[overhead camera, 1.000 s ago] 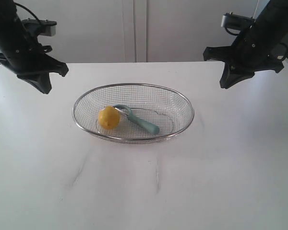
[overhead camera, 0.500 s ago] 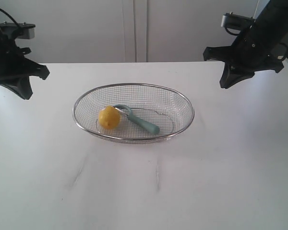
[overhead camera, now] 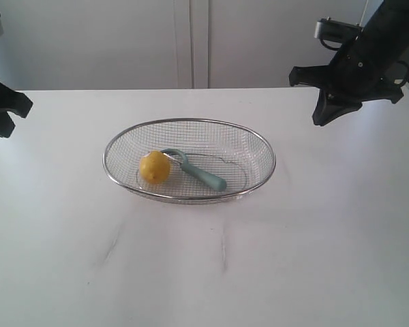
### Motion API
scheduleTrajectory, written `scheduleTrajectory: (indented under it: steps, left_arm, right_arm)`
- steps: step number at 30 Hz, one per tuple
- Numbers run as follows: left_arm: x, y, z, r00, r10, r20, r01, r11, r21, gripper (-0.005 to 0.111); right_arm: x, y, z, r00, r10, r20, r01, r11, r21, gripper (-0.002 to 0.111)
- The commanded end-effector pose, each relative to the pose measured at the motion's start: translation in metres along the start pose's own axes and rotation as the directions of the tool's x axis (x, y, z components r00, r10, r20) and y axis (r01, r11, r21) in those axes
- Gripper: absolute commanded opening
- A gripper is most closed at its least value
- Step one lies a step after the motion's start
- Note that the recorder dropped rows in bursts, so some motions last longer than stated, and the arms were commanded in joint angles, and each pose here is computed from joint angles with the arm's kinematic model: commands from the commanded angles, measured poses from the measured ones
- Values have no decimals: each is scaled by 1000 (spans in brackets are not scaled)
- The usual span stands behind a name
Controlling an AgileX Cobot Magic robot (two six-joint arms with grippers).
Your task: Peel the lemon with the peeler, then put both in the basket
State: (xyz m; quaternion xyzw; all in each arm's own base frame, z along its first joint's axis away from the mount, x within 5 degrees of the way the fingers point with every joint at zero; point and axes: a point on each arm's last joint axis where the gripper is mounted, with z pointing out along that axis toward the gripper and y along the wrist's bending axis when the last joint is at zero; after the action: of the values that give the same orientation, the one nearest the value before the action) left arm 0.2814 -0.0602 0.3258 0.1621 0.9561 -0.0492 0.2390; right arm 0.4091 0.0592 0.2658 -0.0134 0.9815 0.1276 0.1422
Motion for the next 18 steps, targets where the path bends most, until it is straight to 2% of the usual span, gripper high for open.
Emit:
scheduleTrajectory:
  steps: [1, 10, 14, 18]
  left_arm:
    - [4, 1, -2, 1000, 11, -15, -11, 1000, -4, 0]
    - [3, 1, -3, 1000, 12, -7, -12, 1000, -7, 0]
    - [0, 1, -8, 998, 15, 66, -14, 1000, -21, 0]
    - [10, -1, -18, 996, 18, 87, -16, 1000, -25, 0]
  right_arm:
    - [-1, 0, -6, 1000, -1, 19, 1, 1000, 1, 3]
    - [-1, 0, -6, 1000, -1, 19, 1, 1000, 1, 3]
    - [-1, 0, -6, 1000, -1, 19, 1, 1000, 1, 3]
    - [-1, 0, -6, 1000, -1, 19, 1, 1000, 1, 3]
